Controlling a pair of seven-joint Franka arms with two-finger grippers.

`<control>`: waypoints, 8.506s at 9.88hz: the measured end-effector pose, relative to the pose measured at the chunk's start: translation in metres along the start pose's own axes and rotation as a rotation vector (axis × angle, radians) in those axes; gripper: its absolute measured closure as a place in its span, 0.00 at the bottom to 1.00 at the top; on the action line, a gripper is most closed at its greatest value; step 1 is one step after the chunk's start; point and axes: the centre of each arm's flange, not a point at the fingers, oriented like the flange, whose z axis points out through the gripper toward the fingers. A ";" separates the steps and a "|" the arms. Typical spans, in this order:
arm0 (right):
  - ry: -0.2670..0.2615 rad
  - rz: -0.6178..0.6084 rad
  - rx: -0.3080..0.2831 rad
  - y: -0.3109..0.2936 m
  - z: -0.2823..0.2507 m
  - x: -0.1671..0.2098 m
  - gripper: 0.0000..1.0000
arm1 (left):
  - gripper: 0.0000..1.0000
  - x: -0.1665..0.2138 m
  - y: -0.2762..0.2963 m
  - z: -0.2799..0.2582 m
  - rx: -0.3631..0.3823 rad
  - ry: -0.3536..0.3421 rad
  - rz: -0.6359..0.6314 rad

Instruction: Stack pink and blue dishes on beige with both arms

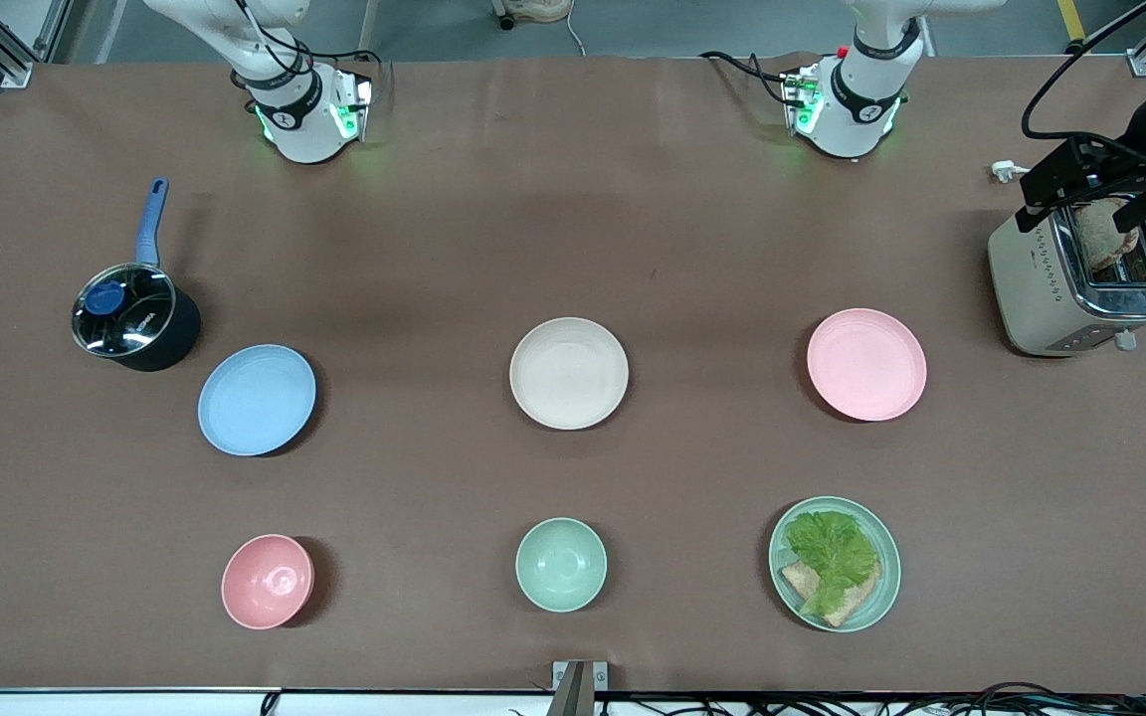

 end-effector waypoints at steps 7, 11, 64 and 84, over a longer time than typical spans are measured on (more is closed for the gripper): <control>-0.001 0.002 0.000 0.000 0.000 0.000 0.00 | 0.00 0.006 -0.013 0.011 0.002 -0.020 -0.022; -0.024 -0.061 -0.001 0.003 0.011 0.003 0.00 | 0.00 0.043 -0.085 0.111 -0.048 -0.076 0.010; -0.170 0.064 0.414 -0.408 0.416 -0.122 0.94 | 0.00 0.012 0.087 0.125 0.063 0.101 -0.032; 0.000 0.116 -0.006 -0.037 0.017 -0.006 0.00 | 0.00 0.003 -0.005 -0.008 -0.015 -0.007 -0.060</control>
